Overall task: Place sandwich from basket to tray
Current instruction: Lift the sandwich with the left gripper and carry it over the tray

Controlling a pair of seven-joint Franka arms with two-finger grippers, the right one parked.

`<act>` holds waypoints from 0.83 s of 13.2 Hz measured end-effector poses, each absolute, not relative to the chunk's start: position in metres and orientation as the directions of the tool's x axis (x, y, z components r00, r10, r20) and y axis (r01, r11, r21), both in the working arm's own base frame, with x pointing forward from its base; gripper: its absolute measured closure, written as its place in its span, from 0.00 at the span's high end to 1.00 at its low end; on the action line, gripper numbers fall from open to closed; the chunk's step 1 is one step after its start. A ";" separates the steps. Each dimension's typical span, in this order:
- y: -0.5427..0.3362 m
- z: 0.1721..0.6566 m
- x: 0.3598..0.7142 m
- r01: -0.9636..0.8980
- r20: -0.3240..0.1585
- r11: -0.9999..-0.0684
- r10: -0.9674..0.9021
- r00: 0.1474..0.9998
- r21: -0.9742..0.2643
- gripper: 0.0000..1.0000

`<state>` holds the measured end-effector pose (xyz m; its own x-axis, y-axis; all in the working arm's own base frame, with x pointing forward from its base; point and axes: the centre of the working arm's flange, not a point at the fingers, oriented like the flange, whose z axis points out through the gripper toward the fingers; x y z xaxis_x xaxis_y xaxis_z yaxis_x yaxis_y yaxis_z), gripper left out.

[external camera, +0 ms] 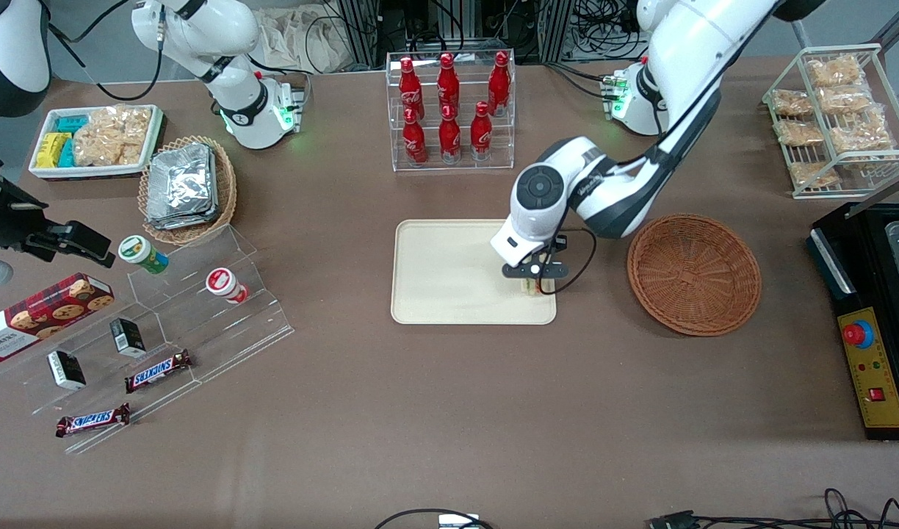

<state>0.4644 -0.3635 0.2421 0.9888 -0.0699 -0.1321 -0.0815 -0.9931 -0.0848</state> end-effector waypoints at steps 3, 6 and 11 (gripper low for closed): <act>-0.361 0.222 0.470 -0.078 -0.130 -0.995 -0.070 0.989 -0.058 0.18; -0.359 0.218 0.472 -0.073 -0.130 -0.996 -0.066 0.989 -0.051 0.19; -0.359 0.219 0.473 -0.004 -0.124 -0.998 0.004 0.992 -0.058 0.64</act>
<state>0.4732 -0.3589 0.2194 0.9923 0.0035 -0.1236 -0.0036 -0.9983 -0.0575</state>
